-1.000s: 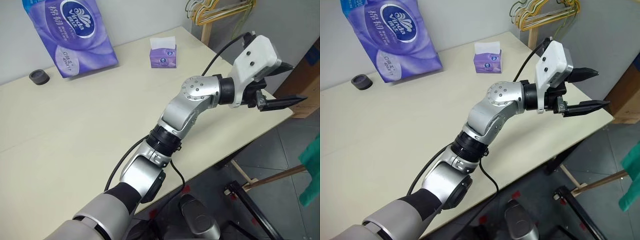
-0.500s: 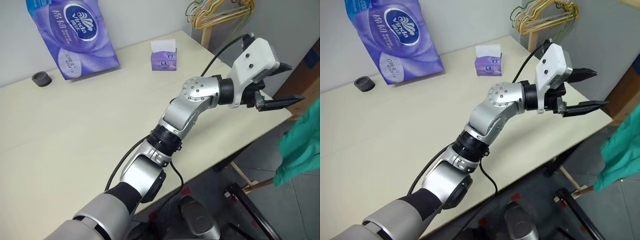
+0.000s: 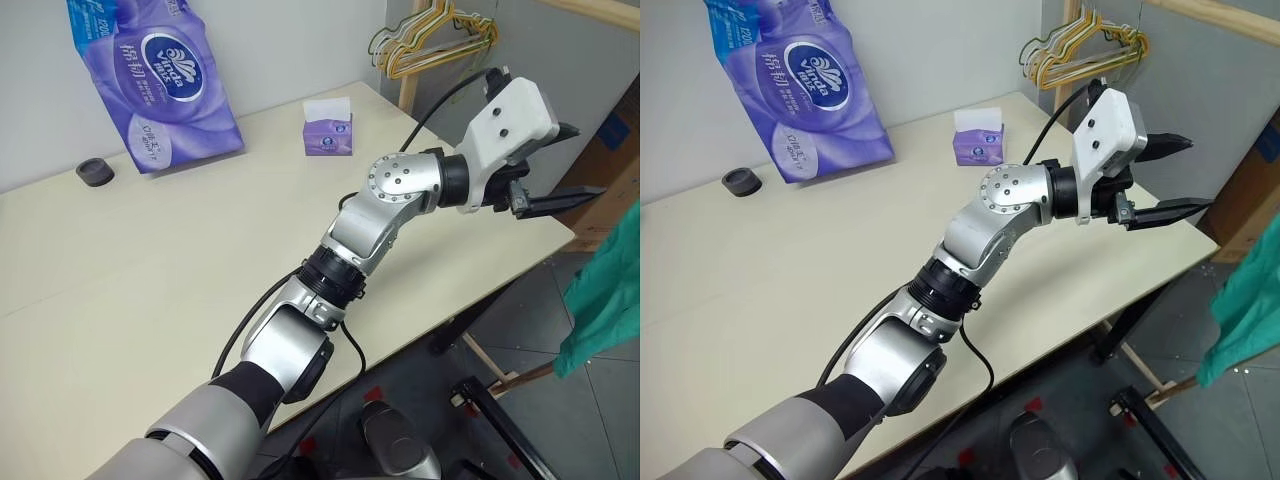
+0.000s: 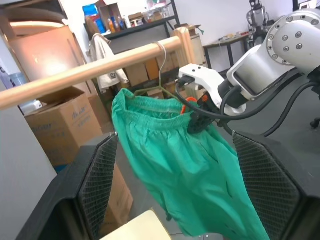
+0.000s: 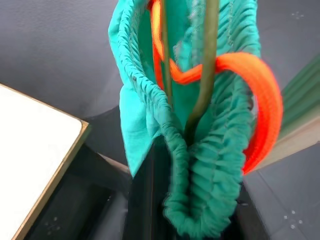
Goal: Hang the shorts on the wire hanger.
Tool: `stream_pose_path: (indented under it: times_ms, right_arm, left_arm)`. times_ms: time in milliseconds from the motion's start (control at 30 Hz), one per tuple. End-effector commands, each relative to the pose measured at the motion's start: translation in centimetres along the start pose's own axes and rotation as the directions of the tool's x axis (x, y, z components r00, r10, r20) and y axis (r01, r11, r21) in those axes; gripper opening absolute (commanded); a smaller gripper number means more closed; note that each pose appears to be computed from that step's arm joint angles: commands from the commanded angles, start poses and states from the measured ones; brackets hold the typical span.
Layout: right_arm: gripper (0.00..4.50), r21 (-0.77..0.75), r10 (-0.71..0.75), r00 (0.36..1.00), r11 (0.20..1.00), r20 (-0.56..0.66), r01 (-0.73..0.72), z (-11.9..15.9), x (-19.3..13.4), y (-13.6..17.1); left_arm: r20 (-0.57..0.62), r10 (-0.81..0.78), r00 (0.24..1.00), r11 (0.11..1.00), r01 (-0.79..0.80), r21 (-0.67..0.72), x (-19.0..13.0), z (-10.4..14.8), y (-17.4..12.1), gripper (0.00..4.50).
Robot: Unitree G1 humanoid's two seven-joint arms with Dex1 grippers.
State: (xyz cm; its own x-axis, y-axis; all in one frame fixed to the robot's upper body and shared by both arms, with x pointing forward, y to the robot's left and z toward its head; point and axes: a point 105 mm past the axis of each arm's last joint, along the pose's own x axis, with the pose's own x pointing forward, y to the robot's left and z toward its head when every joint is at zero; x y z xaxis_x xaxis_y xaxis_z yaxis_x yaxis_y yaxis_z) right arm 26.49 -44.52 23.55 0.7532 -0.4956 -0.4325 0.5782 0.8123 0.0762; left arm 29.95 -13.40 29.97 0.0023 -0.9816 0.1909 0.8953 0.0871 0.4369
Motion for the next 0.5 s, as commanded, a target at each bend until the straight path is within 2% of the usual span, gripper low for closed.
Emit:
stream_pose_path:
  times_ms: [33,67,267,433,500]
  right_arm:
    - [1.95,-0.022,0.009,0.997,1.0,0.076,-0.008,1.6,-1.1,0.3]
    - [2.2,-0.033,0.004,0.997,0.999,0.081,-0.002,1.6,-1.2,0.2]
    - [4.38,-0.05,-0.015,0.988,0.998,0.151,0.023,2.3,-3.3,0.7]
    - [4.45,-0.129,-0.081,0.953,0.984,0.292,0.123,3.7,-6.1,1.1]
    - [4.45,-0.154,-0.073,0.935,0.979,0.347,0.134,4.1,-7.3,2.1]
  left_arm:
    - [0.071,-0.045,0.996,0.999,0.043,0.032,1.9,2.3,-1.4,3.86]
    - [0.07,-0.045,0.997,0.999,0.043,0.03,1.9,2.3,-1.5,3.86]
    - [0.063,-0.049,0.997,0.999,0.048,0.021,1.9,1.8,-1.8,3.86]
    - [0.059,-0.056,0.997,0.998,0.054,0.02,1.8,1.7,-1.9,3.86]
    - [0.058,-0.058,0.997,0.998,0.057,0.023,1.8,1.6,-1.9,3.86]
